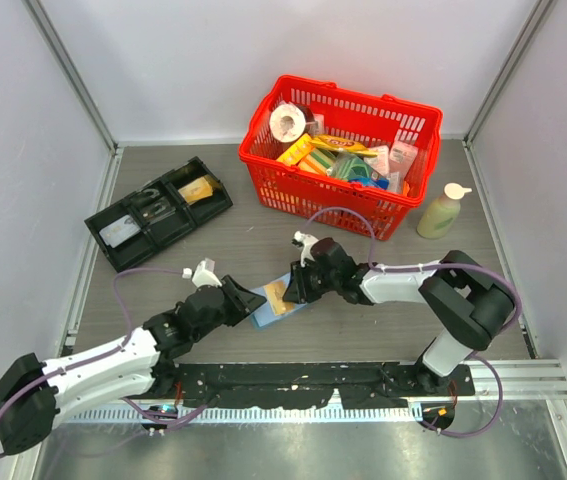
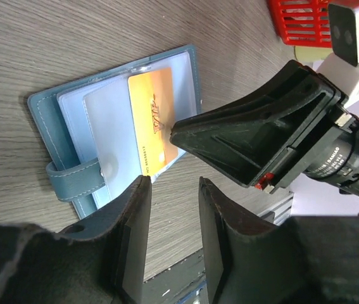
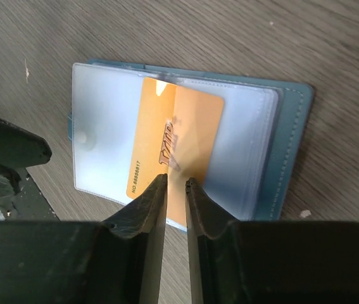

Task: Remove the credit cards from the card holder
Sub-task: Remove the credit card from the card holder.

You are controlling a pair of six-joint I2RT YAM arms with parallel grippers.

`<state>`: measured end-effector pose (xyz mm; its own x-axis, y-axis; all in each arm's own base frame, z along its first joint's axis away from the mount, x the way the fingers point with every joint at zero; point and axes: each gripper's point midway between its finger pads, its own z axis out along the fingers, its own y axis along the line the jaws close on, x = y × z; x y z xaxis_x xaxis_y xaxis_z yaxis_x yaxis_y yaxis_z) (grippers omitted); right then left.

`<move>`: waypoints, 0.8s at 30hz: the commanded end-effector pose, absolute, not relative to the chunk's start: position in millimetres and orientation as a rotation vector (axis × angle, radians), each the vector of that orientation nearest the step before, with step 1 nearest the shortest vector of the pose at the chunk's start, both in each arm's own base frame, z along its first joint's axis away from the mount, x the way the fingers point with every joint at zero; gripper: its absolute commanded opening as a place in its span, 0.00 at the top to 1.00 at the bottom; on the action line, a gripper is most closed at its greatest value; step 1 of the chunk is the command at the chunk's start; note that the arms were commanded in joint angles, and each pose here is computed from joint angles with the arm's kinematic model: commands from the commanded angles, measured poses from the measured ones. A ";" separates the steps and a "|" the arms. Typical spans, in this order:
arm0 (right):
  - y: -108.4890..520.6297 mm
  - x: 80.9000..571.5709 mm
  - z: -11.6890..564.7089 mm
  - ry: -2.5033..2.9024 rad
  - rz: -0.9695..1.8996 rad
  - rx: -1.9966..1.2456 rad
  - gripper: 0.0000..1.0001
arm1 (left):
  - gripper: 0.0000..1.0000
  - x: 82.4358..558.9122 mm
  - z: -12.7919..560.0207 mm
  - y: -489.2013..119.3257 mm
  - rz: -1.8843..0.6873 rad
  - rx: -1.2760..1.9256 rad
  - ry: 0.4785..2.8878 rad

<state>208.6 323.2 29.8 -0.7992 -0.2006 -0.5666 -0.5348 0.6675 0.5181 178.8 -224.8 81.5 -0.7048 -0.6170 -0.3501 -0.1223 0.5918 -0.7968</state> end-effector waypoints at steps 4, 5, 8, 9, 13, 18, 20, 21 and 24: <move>304.3 197.1 4.5 2.503 1.066 -0.421 0.77 | 0.55 191.3 95.6 -239.9 -1.091 -0.570 2.150; 302.2 196.7 3.0 2.509 1.070 -0.408 0.77 | 0.53 192.2 91.6 -242.0 -1.086 -0.571 2.160; 296.8 193.7 -0.7 2.527 1.081 -0.388 0.77 | 0.53 199.3 81.6 -244.2 -1.070 -0.589 2.167; 297.0 194.5 0.4 2.522 1.091 -0.386 0.77 | 0.53 201.4 75.1 -244.1 -1.059 -0.596 2.179; 295.5 195.1 0.9 2.522 1.099 -0.382 0.78 | 0.54 211.7 71.0 -249.0 -1.090 -0.608 2.177; 294.2 194.0 -1.1 2.532 1.101 -0.376 0.78 | 0.55 215.2 65.0 -257.6 -1.090 -0.588 2.210; 293.6 193.8 -1.5 2.533 1.101 -0.374 0.78 | 0.55 214.5 63.4 -261.1 -1.107 -0.589 2.218; 293.1 194.0 -1.7 2.533 1.100 -0.372 0.78 | 0.55 213.9 61.4 -262.1 -1.110 -0.590 2.225; 293.7 193.9 -1.7 2.535 1.105 -0.370 0.77 | 0.55 213.1 58.0 -266.5 -1.121 -0.586 2.244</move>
